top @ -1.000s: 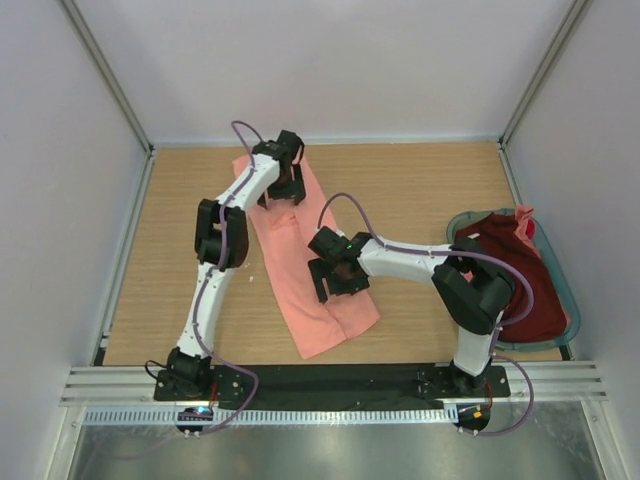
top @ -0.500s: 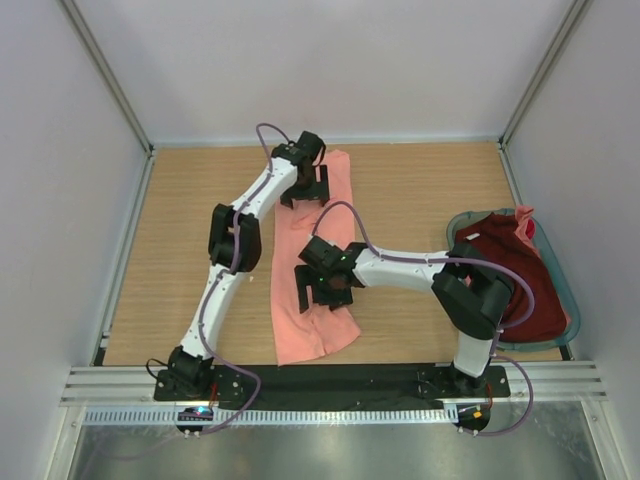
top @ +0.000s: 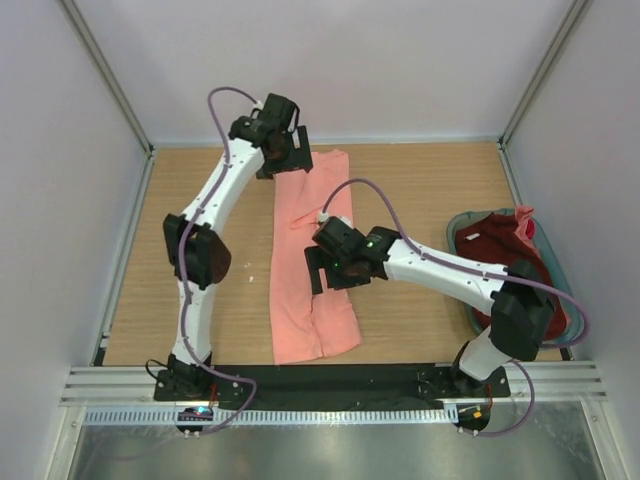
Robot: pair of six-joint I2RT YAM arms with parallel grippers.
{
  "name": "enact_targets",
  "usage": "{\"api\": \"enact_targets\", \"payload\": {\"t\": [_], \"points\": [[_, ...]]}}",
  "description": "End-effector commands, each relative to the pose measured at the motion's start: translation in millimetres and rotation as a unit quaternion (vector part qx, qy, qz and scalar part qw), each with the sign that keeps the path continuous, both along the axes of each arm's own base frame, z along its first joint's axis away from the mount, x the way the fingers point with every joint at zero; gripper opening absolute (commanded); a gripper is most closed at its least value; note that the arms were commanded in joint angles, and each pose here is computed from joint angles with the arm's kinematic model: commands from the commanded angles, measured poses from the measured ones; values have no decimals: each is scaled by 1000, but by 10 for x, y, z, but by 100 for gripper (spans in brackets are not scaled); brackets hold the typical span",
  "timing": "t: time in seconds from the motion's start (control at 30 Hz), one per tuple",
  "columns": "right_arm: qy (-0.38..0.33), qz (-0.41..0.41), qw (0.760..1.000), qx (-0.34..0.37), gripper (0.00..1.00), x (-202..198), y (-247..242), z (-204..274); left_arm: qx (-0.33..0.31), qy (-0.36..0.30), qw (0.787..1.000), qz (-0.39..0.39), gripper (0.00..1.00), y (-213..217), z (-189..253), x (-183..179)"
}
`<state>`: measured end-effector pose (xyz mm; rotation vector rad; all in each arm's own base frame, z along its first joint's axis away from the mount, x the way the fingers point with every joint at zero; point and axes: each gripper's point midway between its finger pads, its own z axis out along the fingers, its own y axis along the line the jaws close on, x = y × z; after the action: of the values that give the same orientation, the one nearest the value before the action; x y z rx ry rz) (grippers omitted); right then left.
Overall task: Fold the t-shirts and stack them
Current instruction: Fold the tshirt
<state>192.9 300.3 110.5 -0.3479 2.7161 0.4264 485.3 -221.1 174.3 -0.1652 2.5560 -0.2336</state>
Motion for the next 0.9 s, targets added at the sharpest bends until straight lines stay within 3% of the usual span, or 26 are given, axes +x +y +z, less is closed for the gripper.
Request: {"api": "enact_targets", "payload": {"t": [0.0,0.17,0.43,0.47,0.6,0.87], "points": [[-49,-15,998,-36,88,341,-12,108,17,-20,999,37,94,355,600,-453],[-46,-49,997,-40,86,803,156,103,39,-44,996,74,94,765,845,-984],[-58,-28,997,-50,82,1466,368,-164,-33,-26,996,74,93,951,655,-1997],[-48,-21,996,-67,82,1522,373,-359,-25,-9,997,74,93,993,487,-2102],[-32,-19,994,-100,82,1644,438,-515,-3,30,998,53,93,1111,283,-2429],[-30,-58,990,-124,78,1919,541,-884,-27,52,998,15,94,1080,82,-2729]]}}
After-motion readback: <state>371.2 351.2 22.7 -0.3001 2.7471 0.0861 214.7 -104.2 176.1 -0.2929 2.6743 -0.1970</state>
